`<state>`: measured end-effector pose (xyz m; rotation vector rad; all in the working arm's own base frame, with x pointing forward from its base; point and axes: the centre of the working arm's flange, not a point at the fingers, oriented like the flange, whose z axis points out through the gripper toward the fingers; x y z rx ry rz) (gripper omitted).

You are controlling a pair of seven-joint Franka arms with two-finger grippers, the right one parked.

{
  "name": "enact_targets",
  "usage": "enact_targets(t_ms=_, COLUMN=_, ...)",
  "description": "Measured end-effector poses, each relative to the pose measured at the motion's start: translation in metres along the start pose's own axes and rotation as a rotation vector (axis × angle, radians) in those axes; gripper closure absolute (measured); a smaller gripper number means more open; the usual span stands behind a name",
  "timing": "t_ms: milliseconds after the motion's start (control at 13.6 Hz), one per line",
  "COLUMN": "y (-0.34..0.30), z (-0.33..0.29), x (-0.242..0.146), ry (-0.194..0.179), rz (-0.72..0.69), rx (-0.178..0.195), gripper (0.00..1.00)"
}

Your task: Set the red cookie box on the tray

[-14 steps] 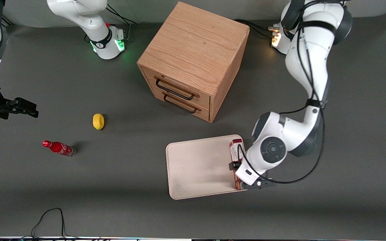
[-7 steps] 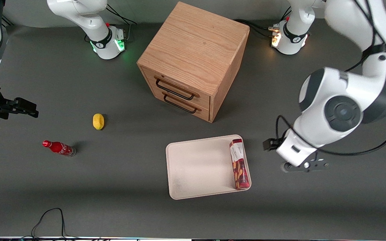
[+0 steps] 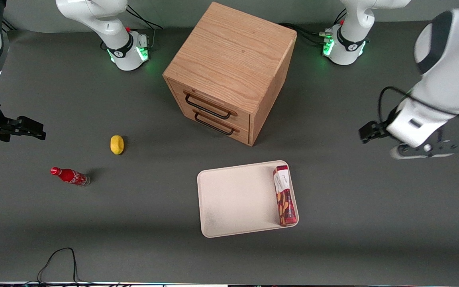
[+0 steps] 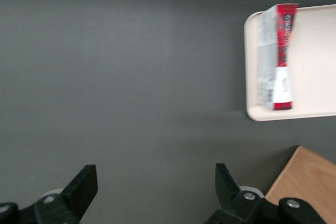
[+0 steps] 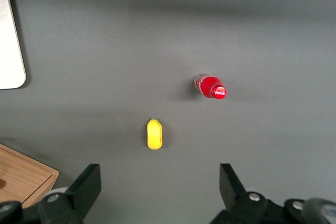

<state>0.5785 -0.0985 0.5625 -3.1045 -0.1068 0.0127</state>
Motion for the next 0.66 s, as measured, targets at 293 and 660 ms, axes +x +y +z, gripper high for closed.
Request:
enact_targets(t_ms=293, y=-0.054, z=-0.018, x=-0.013, ry=-0.012, rz=-0.012, rx=0.004, gripper=0.00)
enact_targets(t_ms=660, y=-0.082, z=-0.023, x=-0.009, ry=-0.007, rz=-0.027, rx=0.002, gripper=0.00)
